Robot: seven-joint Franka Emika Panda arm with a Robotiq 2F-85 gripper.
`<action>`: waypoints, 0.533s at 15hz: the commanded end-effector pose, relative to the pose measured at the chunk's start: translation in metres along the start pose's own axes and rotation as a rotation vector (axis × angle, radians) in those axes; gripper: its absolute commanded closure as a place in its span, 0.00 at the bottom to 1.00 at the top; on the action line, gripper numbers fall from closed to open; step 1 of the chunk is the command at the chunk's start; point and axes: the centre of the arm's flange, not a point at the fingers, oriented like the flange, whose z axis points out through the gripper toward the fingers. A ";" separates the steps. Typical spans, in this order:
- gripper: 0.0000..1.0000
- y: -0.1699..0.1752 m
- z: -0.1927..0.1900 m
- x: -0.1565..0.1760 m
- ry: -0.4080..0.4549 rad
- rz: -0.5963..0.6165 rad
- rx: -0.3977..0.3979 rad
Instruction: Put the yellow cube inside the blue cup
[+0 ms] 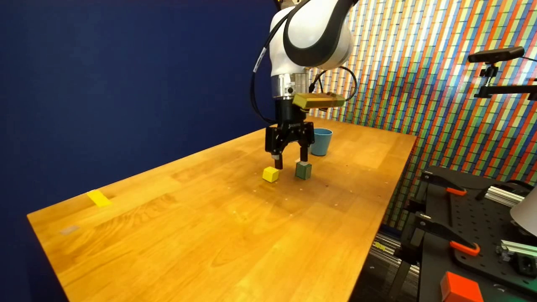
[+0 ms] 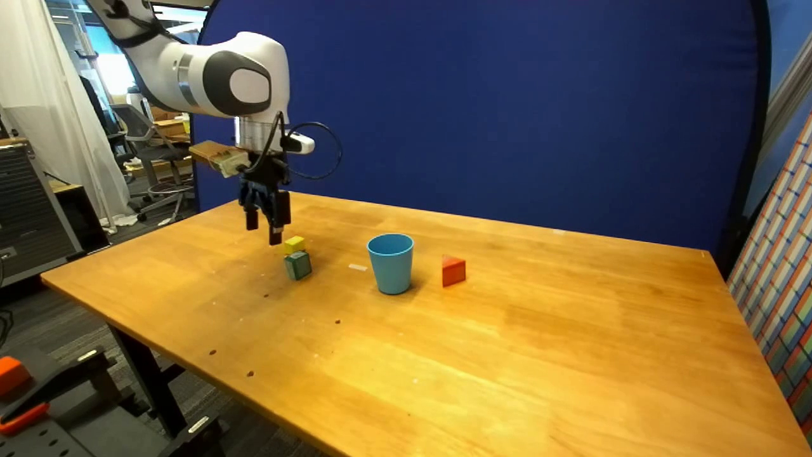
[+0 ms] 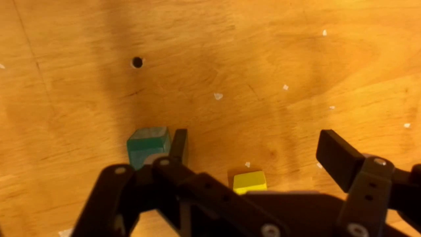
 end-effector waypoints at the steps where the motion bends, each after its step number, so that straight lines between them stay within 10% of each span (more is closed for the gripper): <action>1: 0.00 -0.009 0.011 0.036 -0.010 -0.024 -0.007; 7: 0.00 -0.004 0.032 0.060 -0.016 -0.030 -0.008; 8: 0.25 -0.003 0.034 0.064 -0.015 -0.036 -0.013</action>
